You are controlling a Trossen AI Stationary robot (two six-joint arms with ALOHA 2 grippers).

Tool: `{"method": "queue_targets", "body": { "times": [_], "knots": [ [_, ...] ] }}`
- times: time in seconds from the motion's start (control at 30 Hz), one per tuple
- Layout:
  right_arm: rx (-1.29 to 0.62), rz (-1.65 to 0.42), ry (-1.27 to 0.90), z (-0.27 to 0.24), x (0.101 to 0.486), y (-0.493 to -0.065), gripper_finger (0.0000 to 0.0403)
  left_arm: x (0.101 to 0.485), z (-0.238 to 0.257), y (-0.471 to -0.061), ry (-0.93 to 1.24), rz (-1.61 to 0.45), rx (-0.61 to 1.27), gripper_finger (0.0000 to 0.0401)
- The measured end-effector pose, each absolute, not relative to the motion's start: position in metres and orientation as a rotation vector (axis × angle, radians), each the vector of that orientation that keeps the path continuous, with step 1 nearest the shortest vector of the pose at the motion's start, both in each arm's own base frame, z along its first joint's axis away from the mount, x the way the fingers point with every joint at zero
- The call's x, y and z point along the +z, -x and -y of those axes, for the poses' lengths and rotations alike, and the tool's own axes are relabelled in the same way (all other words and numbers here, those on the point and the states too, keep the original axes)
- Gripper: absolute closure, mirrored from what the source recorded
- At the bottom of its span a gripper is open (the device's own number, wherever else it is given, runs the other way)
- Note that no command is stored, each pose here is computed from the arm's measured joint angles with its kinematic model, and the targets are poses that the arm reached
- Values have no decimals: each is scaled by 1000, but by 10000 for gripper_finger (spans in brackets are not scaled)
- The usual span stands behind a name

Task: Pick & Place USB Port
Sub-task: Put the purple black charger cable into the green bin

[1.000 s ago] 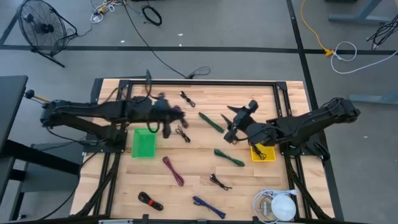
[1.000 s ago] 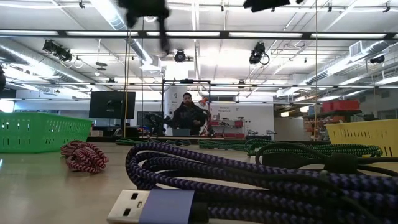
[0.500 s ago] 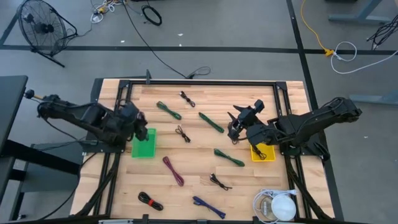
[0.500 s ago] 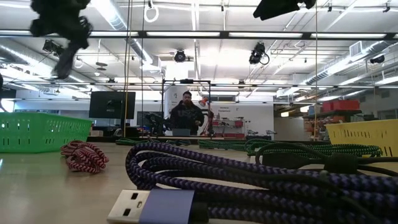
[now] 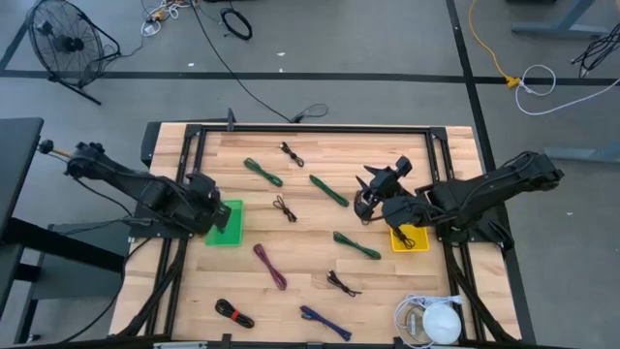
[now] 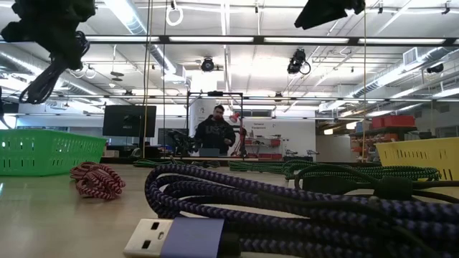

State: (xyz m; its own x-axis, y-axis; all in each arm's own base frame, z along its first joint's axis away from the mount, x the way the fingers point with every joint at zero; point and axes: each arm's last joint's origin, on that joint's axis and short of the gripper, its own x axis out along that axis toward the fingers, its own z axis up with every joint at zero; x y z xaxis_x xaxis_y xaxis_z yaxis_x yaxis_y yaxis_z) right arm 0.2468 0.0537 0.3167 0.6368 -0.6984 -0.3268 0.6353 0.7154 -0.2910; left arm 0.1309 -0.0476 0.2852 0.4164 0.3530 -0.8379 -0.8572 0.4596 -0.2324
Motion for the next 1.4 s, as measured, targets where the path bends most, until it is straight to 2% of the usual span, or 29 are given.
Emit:
{"method": "queue_targets", "body": {
  "times": [0.57, 0.9, 1.4],
  "knots": [
    [-771, -456, 137, -53, 301, -245, 246, 263, 58, -151, 689, -938, 971, 382],
    [-772, -455, 136, -53, 301, -245, 245, 222, 47, -151, 732, -990, 945, 382],
    [-771, -445, 128, -53, 301, -246, 245, 219, 28, -154, 752, -1062, 959, 382]
  ]
}}
